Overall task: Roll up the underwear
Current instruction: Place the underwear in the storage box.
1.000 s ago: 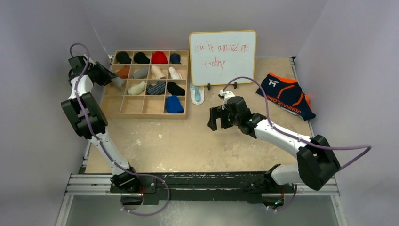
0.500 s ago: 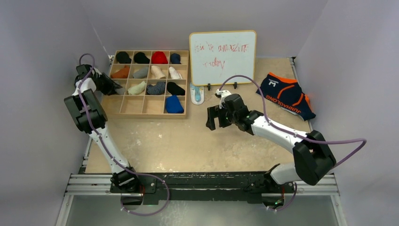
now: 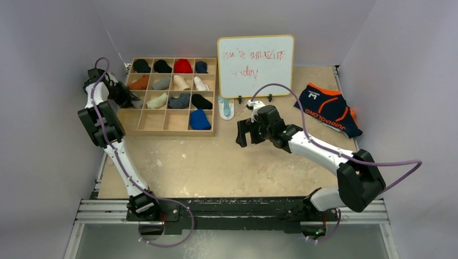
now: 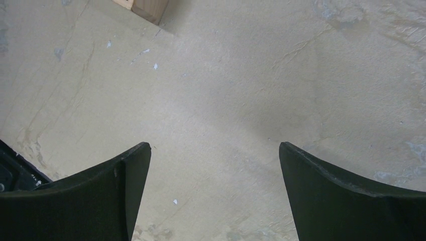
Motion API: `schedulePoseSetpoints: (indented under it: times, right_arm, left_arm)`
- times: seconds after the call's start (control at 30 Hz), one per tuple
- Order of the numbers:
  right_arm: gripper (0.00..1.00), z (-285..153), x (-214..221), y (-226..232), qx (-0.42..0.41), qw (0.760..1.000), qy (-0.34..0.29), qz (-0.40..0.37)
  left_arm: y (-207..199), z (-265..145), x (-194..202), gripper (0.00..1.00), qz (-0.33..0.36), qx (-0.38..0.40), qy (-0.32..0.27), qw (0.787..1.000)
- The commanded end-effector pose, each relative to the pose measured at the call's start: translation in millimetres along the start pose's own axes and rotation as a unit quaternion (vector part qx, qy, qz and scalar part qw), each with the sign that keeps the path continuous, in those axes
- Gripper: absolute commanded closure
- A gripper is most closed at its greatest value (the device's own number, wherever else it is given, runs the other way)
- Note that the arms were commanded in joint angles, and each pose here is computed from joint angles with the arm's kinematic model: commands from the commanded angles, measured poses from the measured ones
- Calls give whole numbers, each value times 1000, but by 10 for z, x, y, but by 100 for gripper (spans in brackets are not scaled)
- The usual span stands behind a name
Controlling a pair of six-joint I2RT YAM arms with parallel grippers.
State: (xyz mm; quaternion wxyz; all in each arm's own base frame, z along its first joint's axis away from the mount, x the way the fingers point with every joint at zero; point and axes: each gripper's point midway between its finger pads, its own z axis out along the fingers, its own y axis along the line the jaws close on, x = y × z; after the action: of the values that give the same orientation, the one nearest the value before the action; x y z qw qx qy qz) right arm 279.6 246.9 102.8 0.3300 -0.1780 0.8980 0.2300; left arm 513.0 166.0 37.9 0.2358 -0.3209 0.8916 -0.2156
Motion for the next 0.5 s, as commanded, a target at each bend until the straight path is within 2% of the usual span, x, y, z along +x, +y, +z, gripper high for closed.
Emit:
schedulePoseSetpoints:
  times: [0.0, 0.07, 0.13, 0.4, 0.47]
  right_arm:
    - [1, -32, -183, 46, -7, 1000, -13, -7]
    - [1, -33, -185, 48, -7, 1000, -12, -7]
    - [1, -41, -195, 52, -7, 1000, -12, -8]
    - [1, -78, -222, 59, -7, 1000, -17, -10]
    - [1, -84, -230, 63, -8, 1000, -19, -10]
  left_arm:
    - [433, 246, 298, 88, 8, -88, 61, 994]
    - [426, 219, 288, 76, 9, -93, 55, 994]
    - [366, 173, 256, 69, 9, -87, 47, 995]
    - [-8, -238, -48, 27, 31, -67, -15, 997]
    - [-65, -329, -103, 24, 34, -64, -23, 997]
